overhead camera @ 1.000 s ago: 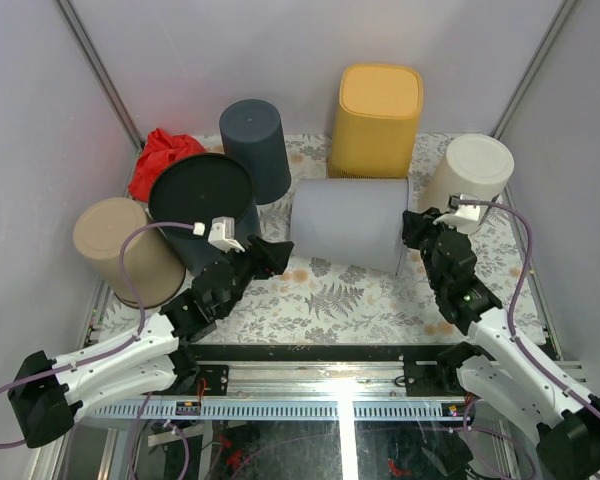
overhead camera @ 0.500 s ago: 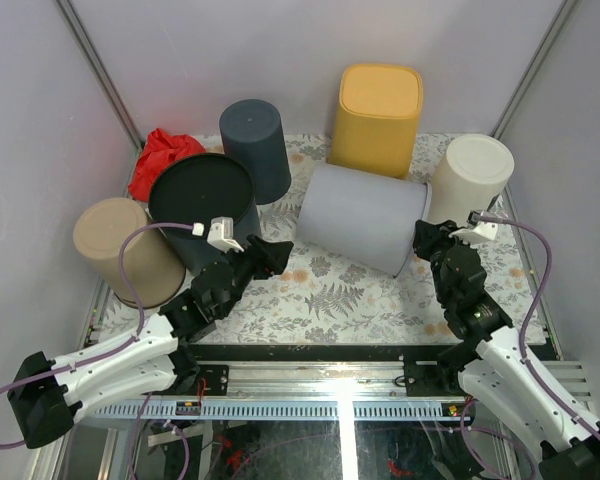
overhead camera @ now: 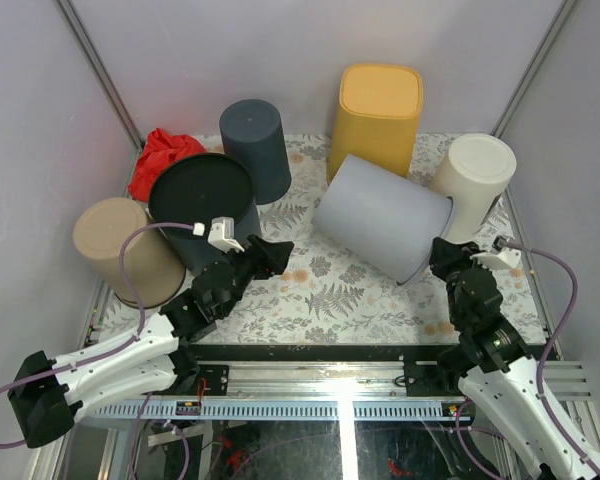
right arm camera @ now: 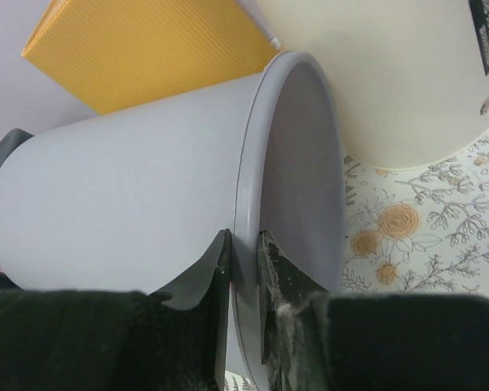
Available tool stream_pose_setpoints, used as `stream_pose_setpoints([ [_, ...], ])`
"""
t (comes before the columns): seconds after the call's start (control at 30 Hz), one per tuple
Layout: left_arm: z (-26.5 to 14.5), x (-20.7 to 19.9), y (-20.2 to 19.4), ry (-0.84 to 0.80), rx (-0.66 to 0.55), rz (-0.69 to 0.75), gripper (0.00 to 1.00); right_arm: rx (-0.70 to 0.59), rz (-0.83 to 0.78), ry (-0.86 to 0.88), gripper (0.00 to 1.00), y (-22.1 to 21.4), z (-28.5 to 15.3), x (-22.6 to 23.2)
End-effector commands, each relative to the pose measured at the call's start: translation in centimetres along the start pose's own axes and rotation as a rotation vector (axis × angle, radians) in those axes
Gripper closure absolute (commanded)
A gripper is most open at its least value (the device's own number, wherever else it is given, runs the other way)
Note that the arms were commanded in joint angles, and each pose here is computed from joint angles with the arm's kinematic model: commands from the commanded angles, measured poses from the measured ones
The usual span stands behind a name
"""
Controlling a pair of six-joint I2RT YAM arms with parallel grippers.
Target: Turn the large container upside down
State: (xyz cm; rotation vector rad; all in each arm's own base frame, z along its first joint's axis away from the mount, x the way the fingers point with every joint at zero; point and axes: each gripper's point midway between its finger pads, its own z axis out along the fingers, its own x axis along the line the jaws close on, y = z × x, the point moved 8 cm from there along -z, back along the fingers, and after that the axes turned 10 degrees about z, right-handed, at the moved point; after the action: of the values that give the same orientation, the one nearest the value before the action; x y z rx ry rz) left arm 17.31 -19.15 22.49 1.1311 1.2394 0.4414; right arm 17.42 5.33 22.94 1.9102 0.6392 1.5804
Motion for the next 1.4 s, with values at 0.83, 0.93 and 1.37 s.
stream_pose_setpoints([
  [0.83,0.9,-0.2,0.1,0.007,-0.025,-0.004,0.32,0.093,-0.256,-0.088,1.0,0.7,1.8,1.7],
  [0.93,0.9,-0.1,0.1,0.011,-0.026,0.001,0.32,0.111,-0.281,-0.072,1.0,0.6,2.7,2.7],
  [1.37,1.2,0.1,-0.2,0.024,-0.023,0.015,0.31,0.173,-0.385,-0.006,0.74,-0.2,5.8,5.7],
])
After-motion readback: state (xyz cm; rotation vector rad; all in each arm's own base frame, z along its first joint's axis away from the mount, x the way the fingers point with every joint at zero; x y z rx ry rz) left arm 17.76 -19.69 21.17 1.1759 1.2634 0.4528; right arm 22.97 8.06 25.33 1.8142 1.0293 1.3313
